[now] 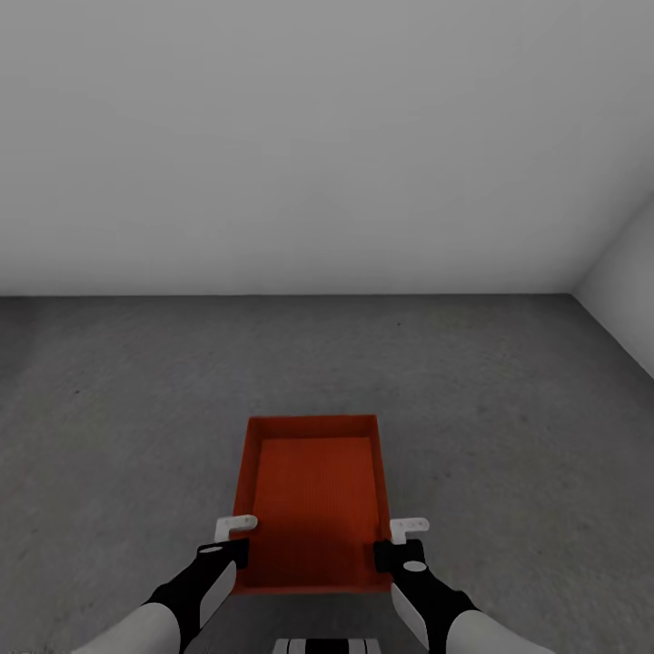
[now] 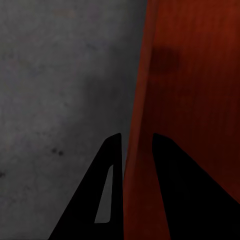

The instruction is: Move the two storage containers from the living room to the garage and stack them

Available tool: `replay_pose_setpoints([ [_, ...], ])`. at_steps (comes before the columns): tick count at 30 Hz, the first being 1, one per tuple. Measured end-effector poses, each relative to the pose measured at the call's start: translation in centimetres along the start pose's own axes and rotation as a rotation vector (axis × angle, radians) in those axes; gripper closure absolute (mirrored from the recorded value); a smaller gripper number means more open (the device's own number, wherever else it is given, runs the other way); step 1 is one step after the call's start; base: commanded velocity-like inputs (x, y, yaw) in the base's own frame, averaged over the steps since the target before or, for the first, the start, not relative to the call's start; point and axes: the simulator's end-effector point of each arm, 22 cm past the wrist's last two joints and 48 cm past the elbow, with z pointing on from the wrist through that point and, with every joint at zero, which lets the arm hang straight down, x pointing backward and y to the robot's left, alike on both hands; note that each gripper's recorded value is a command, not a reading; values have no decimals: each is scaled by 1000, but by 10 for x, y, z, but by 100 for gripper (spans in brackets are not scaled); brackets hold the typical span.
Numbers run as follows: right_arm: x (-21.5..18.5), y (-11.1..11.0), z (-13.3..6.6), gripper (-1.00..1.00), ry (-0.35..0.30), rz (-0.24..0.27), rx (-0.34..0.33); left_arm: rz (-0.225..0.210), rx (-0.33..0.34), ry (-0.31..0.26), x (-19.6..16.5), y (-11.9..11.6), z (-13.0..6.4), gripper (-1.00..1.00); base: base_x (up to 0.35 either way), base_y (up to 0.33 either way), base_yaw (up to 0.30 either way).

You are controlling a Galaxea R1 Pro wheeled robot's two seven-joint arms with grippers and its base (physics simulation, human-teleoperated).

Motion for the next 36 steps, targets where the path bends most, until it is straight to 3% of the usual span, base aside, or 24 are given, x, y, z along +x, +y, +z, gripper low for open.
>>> replay_pose_setpoints([
  [36,18,1,4,100,38,10,-3,15,-5,35,13,1,5,100,0,0,0],
])
